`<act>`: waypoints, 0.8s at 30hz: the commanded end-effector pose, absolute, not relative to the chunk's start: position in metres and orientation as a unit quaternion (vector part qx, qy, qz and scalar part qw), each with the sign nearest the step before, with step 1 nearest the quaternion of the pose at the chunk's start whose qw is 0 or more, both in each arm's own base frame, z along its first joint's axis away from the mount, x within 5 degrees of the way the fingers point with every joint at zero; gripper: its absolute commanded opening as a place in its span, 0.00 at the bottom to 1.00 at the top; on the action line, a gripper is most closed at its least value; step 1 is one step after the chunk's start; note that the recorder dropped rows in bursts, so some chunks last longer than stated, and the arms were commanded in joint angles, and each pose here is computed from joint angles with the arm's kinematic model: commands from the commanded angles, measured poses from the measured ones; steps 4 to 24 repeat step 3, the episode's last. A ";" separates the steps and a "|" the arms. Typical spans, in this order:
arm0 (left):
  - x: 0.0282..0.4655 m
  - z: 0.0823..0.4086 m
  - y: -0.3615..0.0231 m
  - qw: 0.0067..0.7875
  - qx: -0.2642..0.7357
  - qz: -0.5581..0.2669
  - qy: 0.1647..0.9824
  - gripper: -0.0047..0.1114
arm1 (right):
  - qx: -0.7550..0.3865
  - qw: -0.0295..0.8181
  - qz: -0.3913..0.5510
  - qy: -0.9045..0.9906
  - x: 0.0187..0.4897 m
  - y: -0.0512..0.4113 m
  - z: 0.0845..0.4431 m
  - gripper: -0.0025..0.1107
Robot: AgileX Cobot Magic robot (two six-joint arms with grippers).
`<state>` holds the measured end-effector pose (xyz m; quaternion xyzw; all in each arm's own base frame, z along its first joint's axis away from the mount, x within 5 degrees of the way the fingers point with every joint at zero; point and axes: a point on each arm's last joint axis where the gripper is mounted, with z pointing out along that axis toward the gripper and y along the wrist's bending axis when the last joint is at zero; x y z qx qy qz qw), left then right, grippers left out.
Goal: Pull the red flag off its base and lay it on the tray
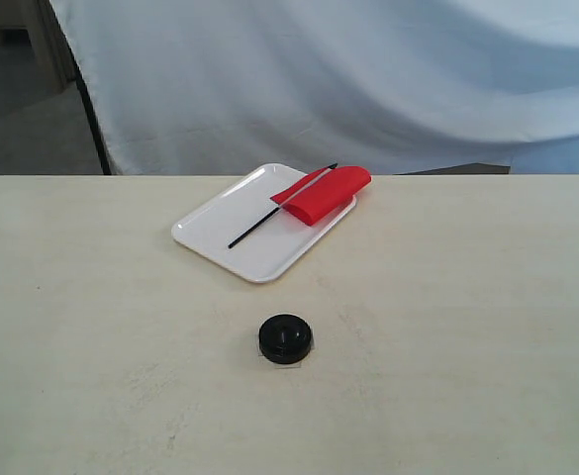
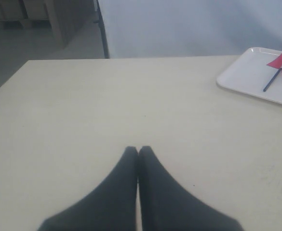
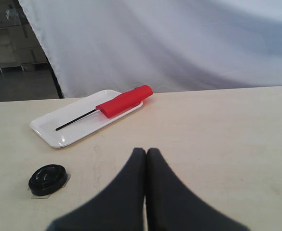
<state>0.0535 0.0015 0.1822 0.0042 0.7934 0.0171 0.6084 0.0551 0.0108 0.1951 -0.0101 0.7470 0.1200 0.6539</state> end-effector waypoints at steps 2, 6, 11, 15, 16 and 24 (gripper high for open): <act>0.053 0.182 0.001 0.611 0.004 0.015 0.792 0.04 | -0.012 0.654 0.120 0.747 0.055 0.011 0.195 0.02; 0.053 0.182 0.001 0.611 0.004 0.015 0.792 0.04 | -0.012 0.654 0.120 0.747 0.055 0.011 0.195 0.02; 0.053 0.182 0.001 0.611 0.004 0.015 0.792 0.04 | -0.012 0.654 0.120 0.747 0.055 0.011 0.195 0.02; 0.053 0.182 0.001 0.611 0.004 0.015 0.792 0.04 | -0.012 0.654 0.120 0.747 0.055 0.011 0.195 0.02; 0.053 0.182 0.001 0.611 0.004 0.015 0.792 0.04 | -0.012 0.654 0.120 0.747 0.055 0.011 0.195 0.02; 0.053 0.182 0.001 0.611 0.004 0.015 0.792 0.04 | -0.012 0.654 0.120 0.747 0.055 0.011 0.195 0.02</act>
